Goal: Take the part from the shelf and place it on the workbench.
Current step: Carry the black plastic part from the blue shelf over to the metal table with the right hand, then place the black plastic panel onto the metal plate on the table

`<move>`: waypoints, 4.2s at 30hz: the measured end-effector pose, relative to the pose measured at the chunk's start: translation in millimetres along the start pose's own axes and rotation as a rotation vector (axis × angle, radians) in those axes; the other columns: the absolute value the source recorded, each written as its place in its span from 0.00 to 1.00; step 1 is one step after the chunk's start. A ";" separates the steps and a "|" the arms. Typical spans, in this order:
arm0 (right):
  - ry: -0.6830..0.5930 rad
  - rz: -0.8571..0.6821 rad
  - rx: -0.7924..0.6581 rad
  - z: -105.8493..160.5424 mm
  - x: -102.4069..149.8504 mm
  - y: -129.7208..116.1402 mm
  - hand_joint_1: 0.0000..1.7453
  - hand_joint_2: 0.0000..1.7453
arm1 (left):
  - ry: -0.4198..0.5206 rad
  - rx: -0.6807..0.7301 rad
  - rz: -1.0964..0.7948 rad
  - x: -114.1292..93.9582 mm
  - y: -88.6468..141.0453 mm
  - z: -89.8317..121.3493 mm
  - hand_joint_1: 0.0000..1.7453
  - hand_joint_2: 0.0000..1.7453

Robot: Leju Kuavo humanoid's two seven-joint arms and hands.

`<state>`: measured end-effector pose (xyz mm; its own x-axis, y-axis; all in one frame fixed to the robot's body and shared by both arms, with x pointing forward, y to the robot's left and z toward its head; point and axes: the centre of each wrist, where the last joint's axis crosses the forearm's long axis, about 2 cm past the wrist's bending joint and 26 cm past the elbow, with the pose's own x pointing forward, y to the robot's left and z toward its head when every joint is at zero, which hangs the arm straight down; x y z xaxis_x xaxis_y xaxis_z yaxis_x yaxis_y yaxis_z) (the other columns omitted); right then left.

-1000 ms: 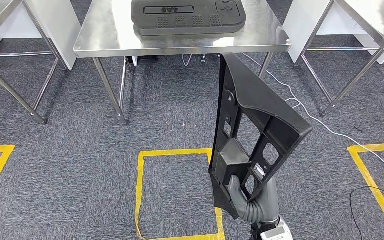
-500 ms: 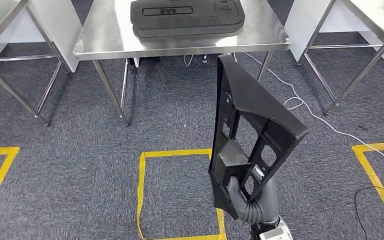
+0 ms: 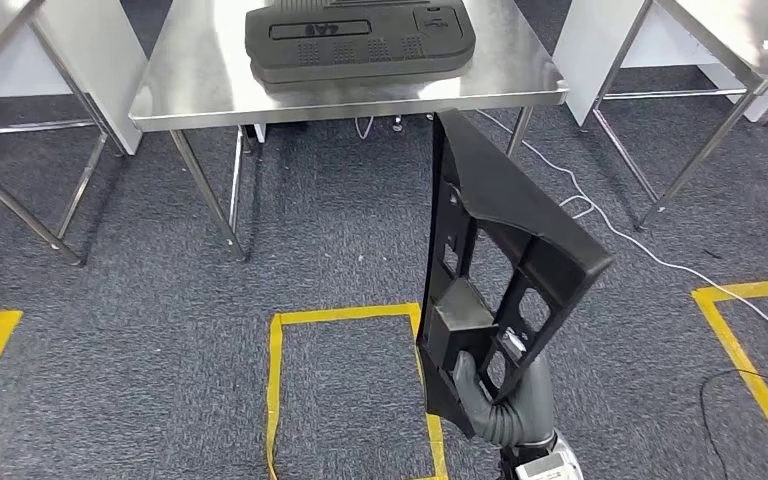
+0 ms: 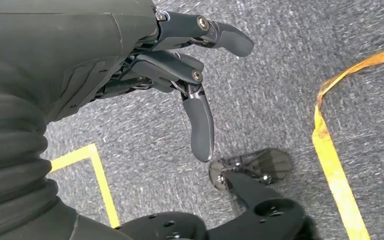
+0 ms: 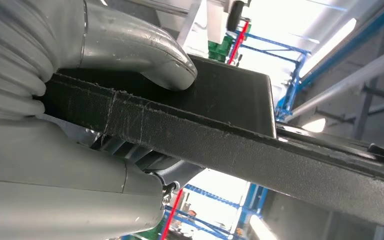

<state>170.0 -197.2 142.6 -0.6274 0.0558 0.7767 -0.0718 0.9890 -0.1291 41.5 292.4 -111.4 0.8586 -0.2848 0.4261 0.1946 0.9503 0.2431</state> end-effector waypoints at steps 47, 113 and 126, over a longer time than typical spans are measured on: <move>-0.124 0.121 -0.028 -21.5 12.0 -11.9 1.00 1.00 | -0.006 -0.005 -0.006 2.9 -0.1 -1.0 0.00 1.00; -0.109 0.116 -0.094 -22.4 10.9 -16.9 1.00 1.00 | -0.007 0.000 0.000 3.7 0.9 -1.5 0.00 1.00; -0.115 0.113 -0.094 -24.5 10.9 -16.2 1.00 1.00 | -0.023 -0.005 -0.024 3.2 1.9 -1.6 0.00 1.00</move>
<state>183.3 -209.3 168.3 -0.7121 0.1562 0.6844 0.0730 0.9861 -0.1491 45.5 293.5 -111.0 0.8425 -0.3107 0.4401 0.2179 0.9437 0.2490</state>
